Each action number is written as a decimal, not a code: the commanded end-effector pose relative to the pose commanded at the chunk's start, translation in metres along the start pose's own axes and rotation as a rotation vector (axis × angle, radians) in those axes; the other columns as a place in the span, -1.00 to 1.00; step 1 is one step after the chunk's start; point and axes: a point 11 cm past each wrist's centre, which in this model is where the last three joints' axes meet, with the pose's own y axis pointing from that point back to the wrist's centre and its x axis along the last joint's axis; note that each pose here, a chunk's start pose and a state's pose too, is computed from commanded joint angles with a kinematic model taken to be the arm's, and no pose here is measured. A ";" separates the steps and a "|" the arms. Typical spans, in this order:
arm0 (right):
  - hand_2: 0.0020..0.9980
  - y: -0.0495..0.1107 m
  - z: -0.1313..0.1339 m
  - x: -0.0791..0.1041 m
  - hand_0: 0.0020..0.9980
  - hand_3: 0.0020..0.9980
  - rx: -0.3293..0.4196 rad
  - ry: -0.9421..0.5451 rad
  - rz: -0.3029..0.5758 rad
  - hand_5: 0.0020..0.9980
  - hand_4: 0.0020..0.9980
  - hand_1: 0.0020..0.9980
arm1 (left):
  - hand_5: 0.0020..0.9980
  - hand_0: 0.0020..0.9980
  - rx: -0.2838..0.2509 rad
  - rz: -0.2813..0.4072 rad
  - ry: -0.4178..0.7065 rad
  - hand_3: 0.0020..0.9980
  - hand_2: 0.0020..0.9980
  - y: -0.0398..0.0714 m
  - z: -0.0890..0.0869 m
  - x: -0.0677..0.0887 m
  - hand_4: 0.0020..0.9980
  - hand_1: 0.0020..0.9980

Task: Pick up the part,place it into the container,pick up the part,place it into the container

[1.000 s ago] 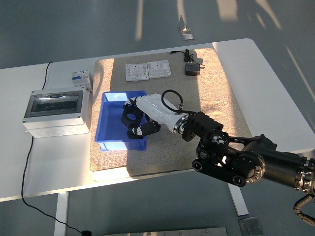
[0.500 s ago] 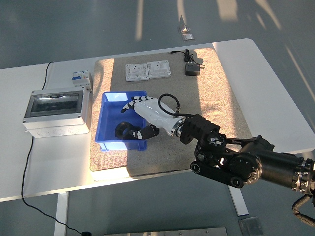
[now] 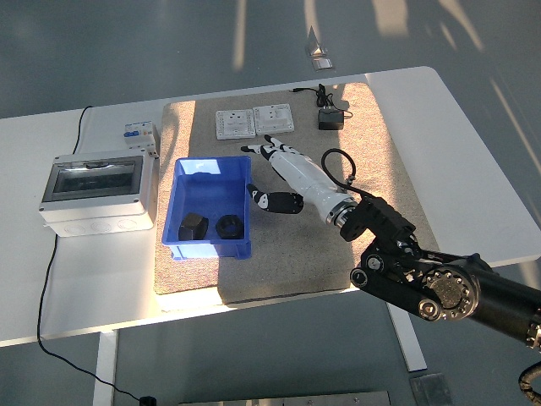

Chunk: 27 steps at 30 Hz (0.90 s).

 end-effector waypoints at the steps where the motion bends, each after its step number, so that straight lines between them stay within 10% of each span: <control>1: 0.83 0.005 0.007 0.007 1.00 0.77 -0.011 -0.041 0.031 -0.50 0.10 0.93 | 0.71 0.40 0.002 -0.002 0.003 0.53 0.40 0.000 -0.001 -0.001 0.59 0.36; 13: 0.54 0.107 0.093 0.071 0.67 0.46 -0.100 -0.598 0.404 -0.47 0.13 0.54 | 0.70 0.40 0.017 -0.010 0.040 0.52 0.39 0.001 -0.013 -0.009 0.59 0.36; 14: 0.31 0.116 0.101 0.073 0.47 0.30 -0.109 -0.635 0.440 -0.43 0.21 0.12 | 0.68 0.40 0.019 -0.010 0.041 0.52 0.39 0.001 -0.014 -0.010 0.57 0.36; 15: 0.31 0.138 0.120 0.075 0.47 0.30 -0.131 -0.720 0.528 -0.43 0.21 0.12 | 0.68 0.40 0.025 -0.011 0.038 0.52 0.39 0.001 -0.015 -0.010 0.57 0.36; 19: 0.31 0.162 0.139 0.076 0.47 0.30 -0.150 -0.807 0.634 -0.43 0.21 0.12 | 0.68 0.40 0.031 -0.012 0.033 0.52 0.39 0.001 -0.016 -0.010 0.57 0.36; 20: -0.17 0.170 0.144 0.076 0.23 0.09 -0.153 -0.832 0.669 -0.23 0.47 -0.44 | 0.68 0.40 0.033 -0.011 0.033 0.52 0.39 0.001 -0.016 -0.010 0.56 0.36; 27: -0.42 0.178 0.157 0.074 0.00 -0.12 -0.184 -1.014 0.829 -0.01 0.49 -0.63 | 0.68 0.40 0.035 -0.002 0.023 0.52 0.39 0.001 -0.015 -0.007 0.56 0.35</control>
